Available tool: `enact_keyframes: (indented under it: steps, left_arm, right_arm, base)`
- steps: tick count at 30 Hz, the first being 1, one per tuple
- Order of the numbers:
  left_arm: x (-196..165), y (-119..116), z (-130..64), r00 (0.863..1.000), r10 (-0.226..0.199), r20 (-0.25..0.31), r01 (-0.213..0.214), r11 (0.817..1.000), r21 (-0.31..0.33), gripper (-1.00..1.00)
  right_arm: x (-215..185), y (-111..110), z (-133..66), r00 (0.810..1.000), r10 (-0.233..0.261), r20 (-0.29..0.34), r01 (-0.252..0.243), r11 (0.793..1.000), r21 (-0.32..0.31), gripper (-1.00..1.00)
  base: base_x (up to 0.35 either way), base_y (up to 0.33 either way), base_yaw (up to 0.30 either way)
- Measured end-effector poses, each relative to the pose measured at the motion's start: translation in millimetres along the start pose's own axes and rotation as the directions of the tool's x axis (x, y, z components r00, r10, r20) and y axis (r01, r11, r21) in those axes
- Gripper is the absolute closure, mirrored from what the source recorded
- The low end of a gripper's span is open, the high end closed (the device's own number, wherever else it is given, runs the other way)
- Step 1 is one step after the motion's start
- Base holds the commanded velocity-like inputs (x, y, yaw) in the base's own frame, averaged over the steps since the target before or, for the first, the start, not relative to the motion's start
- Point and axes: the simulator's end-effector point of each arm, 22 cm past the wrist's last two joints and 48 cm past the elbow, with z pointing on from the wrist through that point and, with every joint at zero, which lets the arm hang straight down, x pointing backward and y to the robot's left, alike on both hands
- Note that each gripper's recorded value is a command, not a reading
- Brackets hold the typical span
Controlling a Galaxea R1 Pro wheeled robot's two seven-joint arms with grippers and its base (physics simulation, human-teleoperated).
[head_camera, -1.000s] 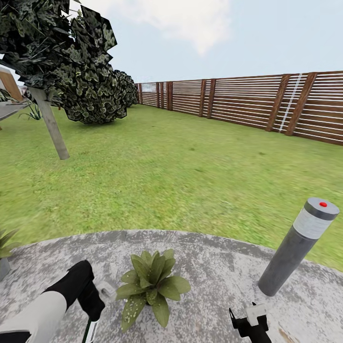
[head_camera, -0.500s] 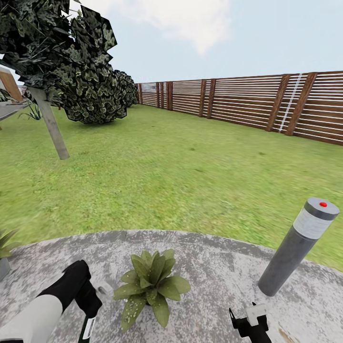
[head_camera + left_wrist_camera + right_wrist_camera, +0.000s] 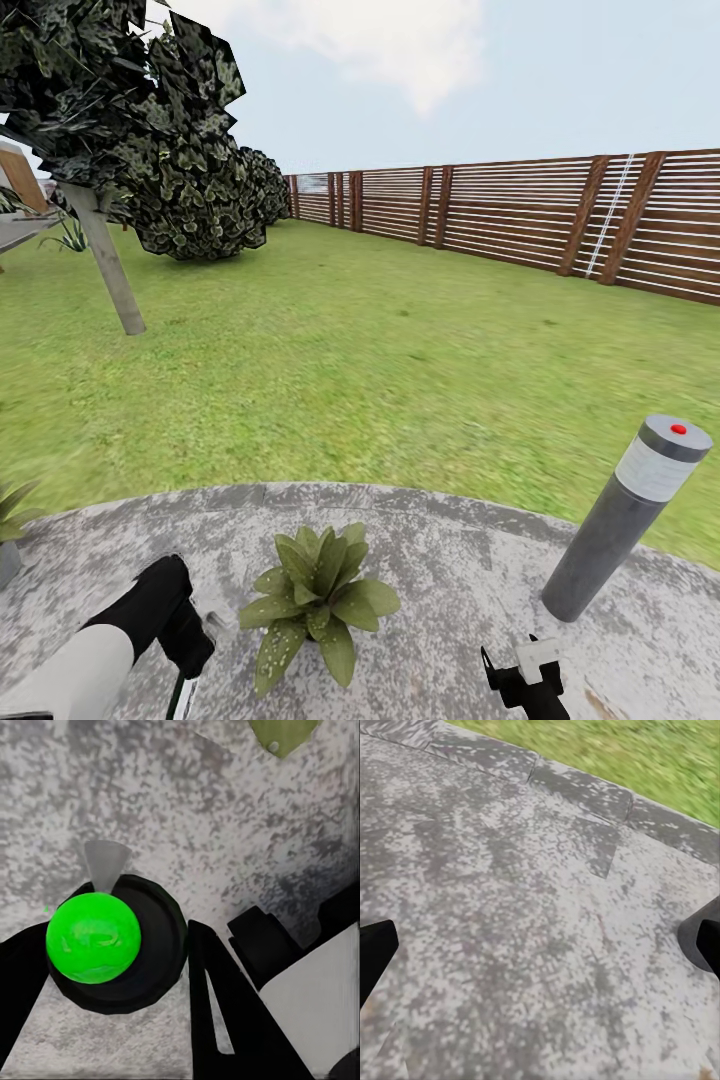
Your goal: Pick up the pesticide atomizer in the garden and spray insectifuge to fully cover both potted plants in the garden.
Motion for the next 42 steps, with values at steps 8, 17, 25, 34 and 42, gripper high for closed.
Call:
enact_keyframes:
  steps: [8, 17, 25, 34, 42]
  left_arm:
    - [7.6, 1.3, 7.6, 1.0, -0.008, -0.013, 0.007, 1.0, -0.019, 1.0]
    - [-37.7, 7.9, -23.8, 0.996, 0.024, 0.091, -0.017, 0.997, -0.074, 1.0]
    - [-32.0, 9.5, -19.7, 0.996, 0.024, 0.08, -0.018, 0.997, -0.08, 1.0]
    - [-32.9, 8.5, -19.4, 0.996, 0.024, 0.082, -0.018, 0.997, -0.079, 1.0]
    - [-33.3, 8.5, -19.5, 0.996, 0.025, 0.082, -0.018, 0.997, -0.08, 1.0]
  right_arm:
    - [0.0, 0.0, 0.0, 1.0, 0.0, 0.0, 0.0, 1.0, 0.0, -1.0]
    - [-0.2, 0.0, 0.1, 1.0, 0.0, 0.0, 0.0, 1.0, 0.0, -1.0]
    - [-0.2, -0.2, 0.1, 1.0, 0.001, 0.0, -0.001, 1.0, 0.001, -1.0]
    - [-0.2, -0.2, 0.1, 1.0, 0.001, 0.0, -0.001, 1.0, 0.001, -1.0]
    - [0.0, -0.2, 0.0, 1.0, 0.001, 0.0, -0.001, 1.0, 0.001, -1.0]
  base:
    - [0.0, 0.0, 0.0]
    - [0.0, 0.0, 0.0]
    - [0.0, 0.0, 0.009]
    - [0.009, -0.064, 0.241]
    - [-0.03, -0.139, 0.047]
